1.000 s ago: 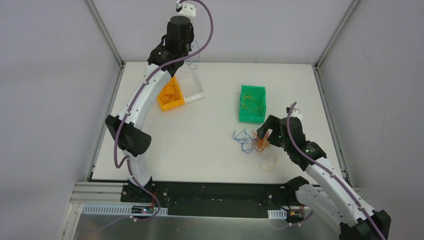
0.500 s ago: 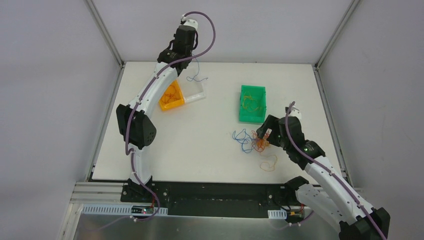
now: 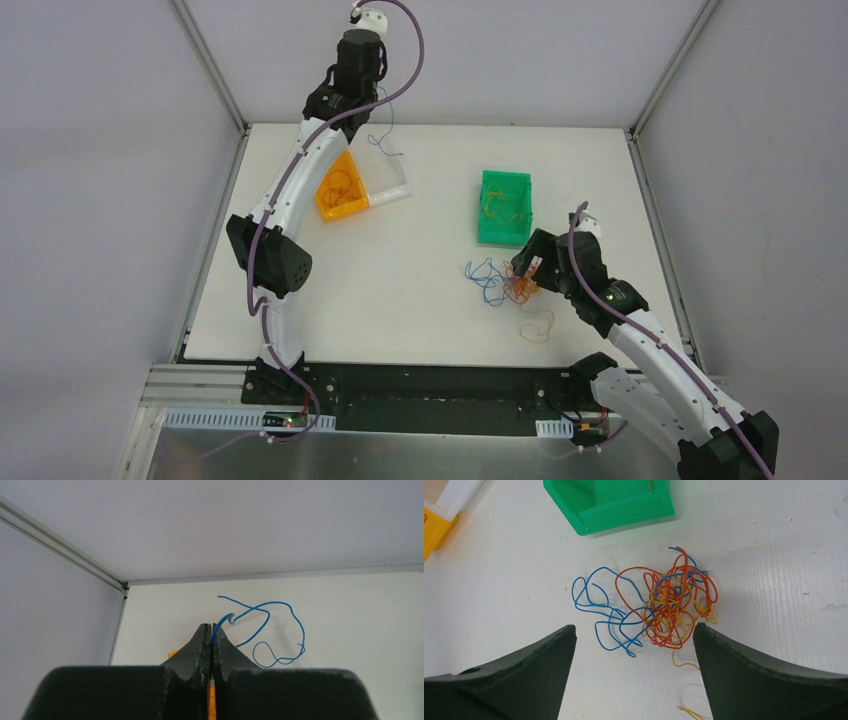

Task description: Untangle the cables

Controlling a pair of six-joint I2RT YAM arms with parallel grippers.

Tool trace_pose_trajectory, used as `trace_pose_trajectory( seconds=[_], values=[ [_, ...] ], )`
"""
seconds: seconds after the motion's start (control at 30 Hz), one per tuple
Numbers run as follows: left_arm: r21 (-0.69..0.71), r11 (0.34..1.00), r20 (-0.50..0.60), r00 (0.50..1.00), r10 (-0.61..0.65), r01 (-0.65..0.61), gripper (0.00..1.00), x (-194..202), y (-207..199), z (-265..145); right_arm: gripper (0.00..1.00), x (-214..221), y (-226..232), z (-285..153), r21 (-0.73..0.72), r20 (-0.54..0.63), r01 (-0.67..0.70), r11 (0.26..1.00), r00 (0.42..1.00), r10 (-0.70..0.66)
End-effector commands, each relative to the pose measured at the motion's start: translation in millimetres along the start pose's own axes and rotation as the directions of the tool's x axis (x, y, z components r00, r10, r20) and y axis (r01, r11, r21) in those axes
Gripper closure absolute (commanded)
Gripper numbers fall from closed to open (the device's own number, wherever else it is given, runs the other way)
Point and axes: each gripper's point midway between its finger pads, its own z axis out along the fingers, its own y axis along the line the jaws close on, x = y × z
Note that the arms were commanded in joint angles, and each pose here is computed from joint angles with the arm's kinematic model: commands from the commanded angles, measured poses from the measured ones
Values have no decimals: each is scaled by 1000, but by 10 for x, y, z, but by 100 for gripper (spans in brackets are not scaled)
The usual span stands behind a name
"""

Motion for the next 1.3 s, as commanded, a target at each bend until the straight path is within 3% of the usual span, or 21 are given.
trace_pose_trajectory(
  seconds=[0.0,0.77,0.97,1.27],
  values=[
    [-7,996,164,983,-87,89,100,-655,316,-313,9,-64,74,-6,-32,20,-7,999,1000,8],
    [18,979,318,927,-197,201,100,-1213,655,-744,9,-29,92,-6,-46,9,-22,999,1000,23],
    [-6,983,239,955,-175,182,100,-868,576,-551,9,-19,95,-23,-52,6,-27,998,1000,28],
    [17,975,30,975,-221,221,100,64,262,-118,9,-36,81,-56,-50,15,-22,999,1000,23]
  ],
)
